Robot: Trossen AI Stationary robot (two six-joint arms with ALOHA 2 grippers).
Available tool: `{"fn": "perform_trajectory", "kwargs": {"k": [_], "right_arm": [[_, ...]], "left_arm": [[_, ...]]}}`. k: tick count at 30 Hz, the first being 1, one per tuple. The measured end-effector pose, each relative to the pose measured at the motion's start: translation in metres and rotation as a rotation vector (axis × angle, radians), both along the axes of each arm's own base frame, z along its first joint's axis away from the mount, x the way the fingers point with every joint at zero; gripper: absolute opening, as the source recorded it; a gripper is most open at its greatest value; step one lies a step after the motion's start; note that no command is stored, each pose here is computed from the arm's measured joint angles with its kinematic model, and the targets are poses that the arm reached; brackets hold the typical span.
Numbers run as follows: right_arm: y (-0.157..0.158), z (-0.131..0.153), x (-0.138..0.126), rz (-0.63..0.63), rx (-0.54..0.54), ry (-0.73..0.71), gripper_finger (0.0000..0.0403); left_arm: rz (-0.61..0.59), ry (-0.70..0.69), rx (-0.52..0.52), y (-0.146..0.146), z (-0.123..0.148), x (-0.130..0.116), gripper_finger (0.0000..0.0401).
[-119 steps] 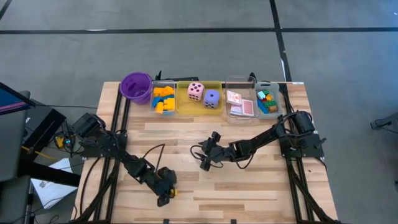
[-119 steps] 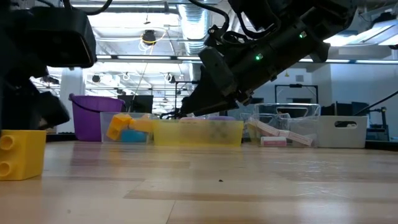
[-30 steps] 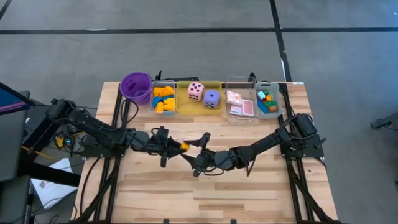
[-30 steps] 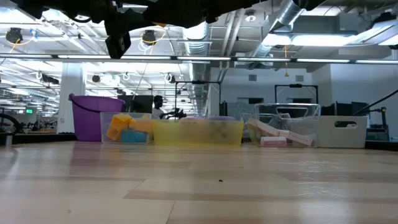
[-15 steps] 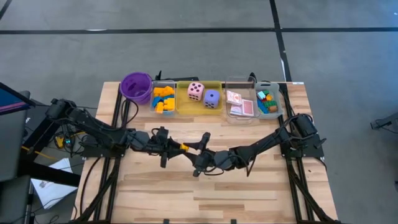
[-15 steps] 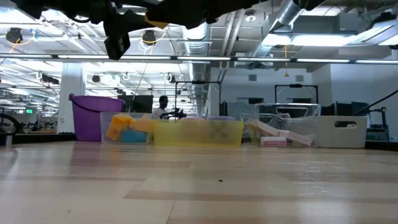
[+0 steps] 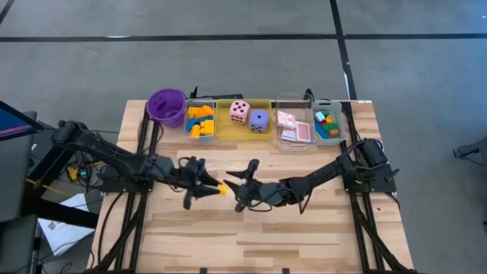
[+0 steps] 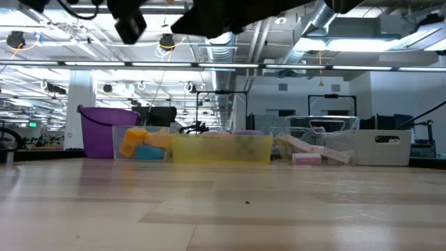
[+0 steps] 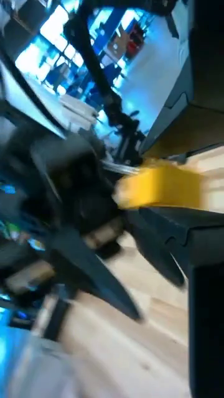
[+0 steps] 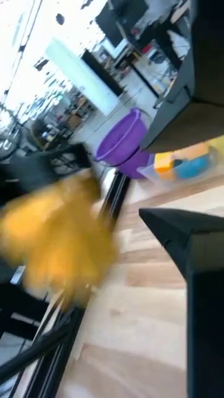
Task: Pick & Place Toys
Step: Put the small yellow game piece into the gray bin
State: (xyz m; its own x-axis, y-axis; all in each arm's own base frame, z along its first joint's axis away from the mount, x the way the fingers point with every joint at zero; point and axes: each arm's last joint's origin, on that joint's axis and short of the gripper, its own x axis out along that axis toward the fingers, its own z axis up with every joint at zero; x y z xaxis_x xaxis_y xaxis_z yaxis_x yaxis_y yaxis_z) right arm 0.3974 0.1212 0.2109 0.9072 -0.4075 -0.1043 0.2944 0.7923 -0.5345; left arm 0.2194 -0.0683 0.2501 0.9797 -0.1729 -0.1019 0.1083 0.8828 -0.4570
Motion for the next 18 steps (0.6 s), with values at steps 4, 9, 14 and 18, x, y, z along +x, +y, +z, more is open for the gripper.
{"fn": "perform_trajectory", "kwargs": {"k": [4,9,14,18], "right_arm": [[-0.007,-0.003,0.001,-0.034,0.013,0.021,0.0089],[-0.009,-0.006,0.001,-0.058,0.01,0.043,0.0037],[-0.01,-0.008,0.0,-0.096,-0.005,0.069,0.0012],[-0.009,-0.01,-0.003,-0.168,-0.008,0.075,0.0018]], "left_arm": [[0.007,-0.073,0.037,0.008,0.021,-0.021,0.0133],[0.16,0.002,0.084,0.021,0.026,-0.049,0.0125],[0.192,0.17,0.163,0.027,0.012,-0.062,0.0112],[0.121,0.259,0.192,0.019,-0.005,-0.054,0.0098]]}}
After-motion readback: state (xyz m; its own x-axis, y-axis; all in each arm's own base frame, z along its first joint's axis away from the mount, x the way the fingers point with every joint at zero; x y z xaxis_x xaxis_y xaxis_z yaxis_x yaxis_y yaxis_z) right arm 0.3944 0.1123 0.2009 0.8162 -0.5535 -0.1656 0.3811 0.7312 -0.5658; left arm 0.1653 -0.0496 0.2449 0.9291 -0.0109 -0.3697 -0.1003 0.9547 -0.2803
